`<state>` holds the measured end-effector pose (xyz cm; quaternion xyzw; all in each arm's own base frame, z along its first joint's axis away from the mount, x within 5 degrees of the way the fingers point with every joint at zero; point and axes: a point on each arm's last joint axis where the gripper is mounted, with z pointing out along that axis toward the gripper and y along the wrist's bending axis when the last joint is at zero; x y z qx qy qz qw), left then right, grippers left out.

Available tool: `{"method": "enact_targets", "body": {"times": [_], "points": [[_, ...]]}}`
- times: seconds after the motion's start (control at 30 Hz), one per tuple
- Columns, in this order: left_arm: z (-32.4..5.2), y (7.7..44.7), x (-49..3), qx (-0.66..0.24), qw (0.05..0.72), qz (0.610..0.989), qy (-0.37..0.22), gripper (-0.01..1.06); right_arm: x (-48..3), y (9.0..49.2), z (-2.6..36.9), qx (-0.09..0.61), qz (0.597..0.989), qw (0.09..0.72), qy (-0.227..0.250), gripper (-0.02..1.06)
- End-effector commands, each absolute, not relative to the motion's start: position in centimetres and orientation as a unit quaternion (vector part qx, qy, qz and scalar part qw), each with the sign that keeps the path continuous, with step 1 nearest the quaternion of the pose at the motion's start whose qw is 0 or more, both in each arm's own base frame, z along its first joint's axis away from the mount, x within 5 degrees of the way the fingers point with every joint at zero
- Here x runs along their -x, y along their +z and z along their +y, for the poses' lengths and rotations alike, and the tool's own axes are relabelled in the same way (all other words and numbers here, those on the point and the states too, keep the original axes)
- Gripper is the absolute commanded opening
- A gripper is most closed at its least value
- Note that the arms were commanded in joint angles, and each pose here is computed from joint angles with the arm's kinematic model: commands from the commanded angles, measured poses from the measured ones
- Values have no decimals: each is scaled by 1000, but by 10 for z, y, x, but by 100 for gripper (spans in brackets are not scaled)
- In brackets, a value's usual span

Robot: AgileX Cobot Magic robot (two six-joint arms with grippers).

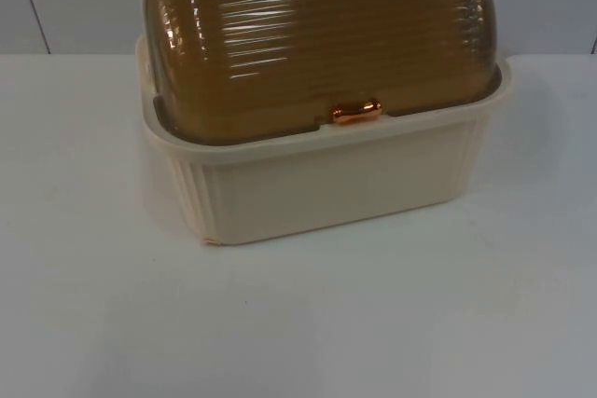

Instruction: Open the box lid with the left hand, place the block into the box with the right hand, then close the box lid with the left hand.

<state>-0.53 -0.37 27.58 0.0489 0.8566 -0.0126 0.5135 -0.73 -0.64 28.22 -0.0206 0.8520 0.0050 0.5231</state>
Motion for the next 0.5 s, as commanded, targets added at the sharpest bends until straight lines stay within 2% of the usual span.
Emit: {"method": "enact_targets", "body": {"times": [0.0, 0.47], "points": [[-5, 275, 5, -50, 512, 857, -22, 105, 7, 280, -7, 20, 853, 521, 5, 104], [-5, 275, 5, -27, 512, 858, -39, 105, 7, 280, -7, 20, 853, 521, 5, 104]]}}
